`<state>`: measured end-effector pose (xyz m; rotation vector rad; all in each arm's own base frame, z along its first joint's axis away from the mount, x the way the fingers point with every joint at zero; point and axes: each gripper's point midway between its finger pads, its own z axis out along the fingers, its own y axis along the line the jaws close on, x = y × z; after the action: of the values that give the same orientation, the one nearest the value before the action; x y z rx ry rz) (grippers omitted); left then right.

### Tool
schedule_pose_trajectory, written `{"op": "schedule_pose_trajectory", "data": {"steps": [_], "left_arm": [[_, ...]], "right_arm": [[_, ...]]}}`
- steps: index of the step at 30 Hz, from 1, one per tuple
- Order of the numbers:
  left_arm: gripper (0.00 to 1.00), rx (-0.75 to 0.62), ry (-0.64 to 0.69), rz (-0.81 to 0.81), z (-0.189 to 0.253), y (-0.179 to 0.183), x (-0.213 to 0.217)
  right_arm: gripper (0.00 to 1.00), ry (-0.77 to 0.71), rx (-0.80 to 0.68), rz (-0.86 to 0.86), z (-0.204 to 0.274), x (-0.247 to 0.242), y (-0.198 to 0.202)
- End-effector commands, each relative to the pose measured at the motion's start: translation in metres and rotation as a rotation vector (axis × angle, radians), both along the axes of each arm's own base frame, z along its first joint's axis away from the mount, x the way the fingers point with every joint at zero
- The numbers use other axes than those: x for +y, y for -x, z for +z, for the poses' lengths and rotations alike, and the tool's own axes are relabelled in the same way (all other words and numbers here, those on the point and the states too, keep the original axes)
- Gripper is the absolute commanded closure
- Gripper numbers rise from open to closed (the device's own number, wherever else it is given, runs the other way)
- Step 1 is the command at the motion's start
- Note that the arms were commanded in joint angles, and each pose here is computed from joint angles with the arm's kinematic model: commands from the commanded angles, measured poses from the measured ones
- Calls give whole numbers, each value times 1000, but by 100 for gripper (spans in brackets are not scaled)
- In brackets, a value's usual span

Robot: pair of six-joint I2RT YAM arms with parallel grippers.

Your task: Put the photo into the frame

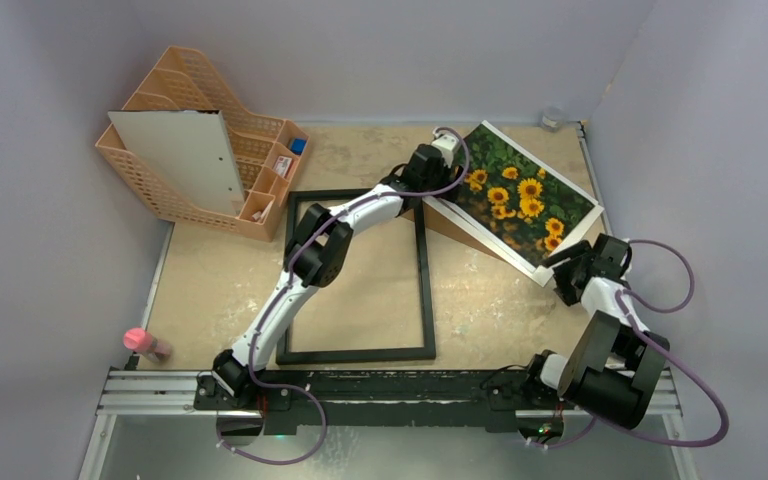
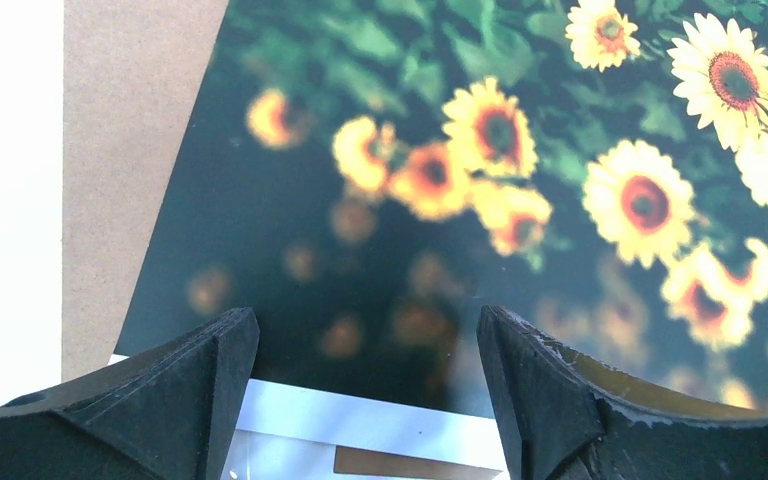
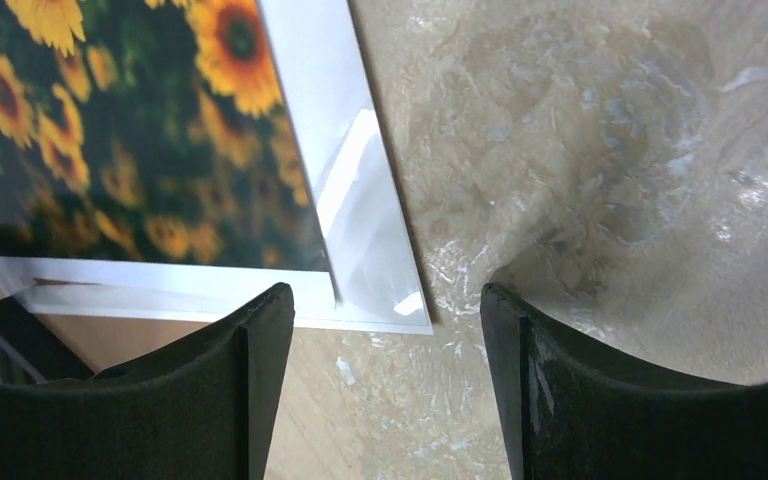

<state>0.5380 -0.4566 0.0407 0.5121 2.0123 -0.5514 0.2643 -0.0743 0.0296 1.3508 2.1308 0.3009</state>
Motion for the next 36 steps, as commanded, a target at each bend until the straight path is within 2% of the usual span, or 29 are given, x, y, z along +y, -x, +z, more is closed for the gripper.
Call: {"op": "schedule_pose_trajectory", "data": {"steps": [1, 9, 12, 15, 19, 22, 29, 36], "left_arm": [[14, 92, 1, -30, 10, 13, 10], [13, 76, 333, -177, 114, 29, -33], [14, 113, 416, -230, 124, 42, -47], [15, 163, 428, -266, 106, 60, -64], [15, 206, 401, -306, 76, 81, -83], [15, 227, 341, -282, 47, 85, -86], [16, 301, 47, -129, -47, 86, -49], [16, 340, -112, -104, -87, 100, -33]], "right_arm": [[29, 15, 102, -73, -9, -8, 16], [38, -50, 16, 13, -6, 1, -13], [39, -59, 18, 16, -10, -1, -18], [39, -77, 21, 24, -15, 2, -20], [39, -104, 16, 35, -20, 8, -17], [40, -114, -41, 58, -15, 13, -23], [41, -191, -260, 161, 10, 36, -41], [43, -233, -416, 229, 34, 50, -50]]}}
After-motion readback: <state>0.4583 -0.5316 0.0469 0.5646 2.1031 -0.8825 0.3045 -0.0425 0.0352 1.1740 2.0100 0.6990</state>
